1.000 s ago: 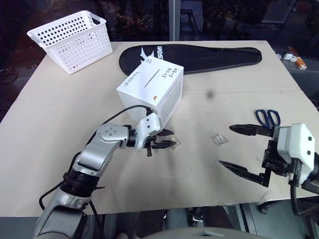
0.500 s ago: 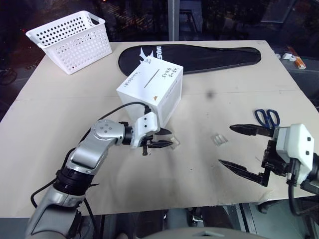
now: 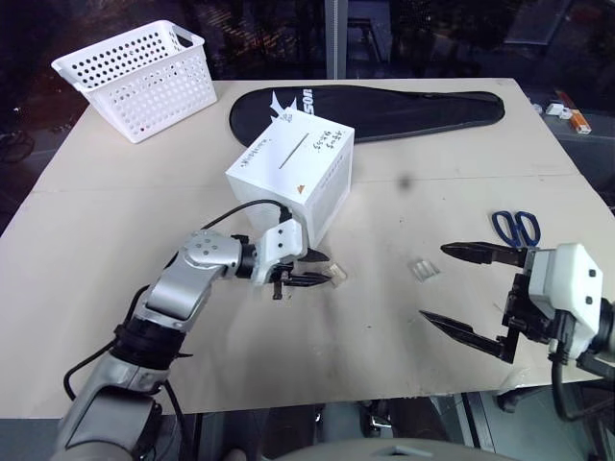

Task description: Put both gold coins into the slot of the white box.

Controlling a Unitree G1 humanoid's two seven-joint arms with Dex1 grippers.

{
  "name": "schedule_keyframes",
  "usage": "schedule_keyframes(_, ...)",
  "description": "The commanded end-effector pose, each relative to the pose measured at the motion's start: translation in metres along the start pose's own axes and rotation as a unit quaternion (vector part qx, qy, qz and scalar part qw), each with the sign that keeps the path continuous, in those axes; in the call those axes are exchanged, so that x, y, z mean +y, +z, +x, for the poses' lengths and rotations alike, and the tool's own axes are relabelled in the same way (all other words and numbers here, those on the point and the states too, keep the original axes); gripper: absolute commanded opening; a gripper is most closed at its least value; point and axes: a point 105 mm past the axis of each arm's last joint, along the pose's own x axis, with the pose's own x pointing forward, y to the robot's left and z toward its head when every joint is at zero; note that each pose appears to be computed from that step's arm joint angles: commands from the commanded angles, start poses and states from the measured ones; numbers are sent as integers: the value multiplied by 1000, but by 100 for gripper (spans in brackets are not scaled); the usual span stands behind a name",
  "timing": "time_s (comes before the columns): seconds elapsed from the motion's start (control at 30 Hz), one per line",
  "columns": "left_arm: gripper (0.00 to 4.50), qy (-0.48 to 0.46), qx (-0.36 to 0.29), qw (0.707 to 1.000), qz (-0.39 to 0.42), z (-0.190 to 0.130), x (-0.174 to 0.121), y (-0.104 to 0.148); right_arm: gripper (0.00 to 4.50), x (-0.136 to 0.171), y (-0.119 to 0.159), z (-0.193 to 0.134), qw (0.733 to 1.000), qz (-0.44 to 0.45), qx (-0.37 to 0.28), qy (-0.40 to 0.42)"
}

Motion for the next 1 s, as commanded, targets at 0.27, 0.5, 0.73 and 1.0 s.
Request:
schedule_keyframes(0.27, 156, 0, -10, 1000, 23, -1, 3, 16, 450, 3, 7, 0, 1000, -21, -9, -7)
schedule_keyframes(0.5, 156, -8, -7, 1000, 26, -3, 1, 15, 450, 3, 7, 0, 1000, -21, -9, -8)
schedule_keyframes(0.73, 156, -23, -4, 999, 30, -3, 0, 11, 450, 3, 7, 1, 1000, -21, -8, -8)
schedule_keyframes(1.0, 156, -11, 4, 999, 40, -4, 4, 11, 450, 4, 7, 0, 1000, -20, -9, -9)
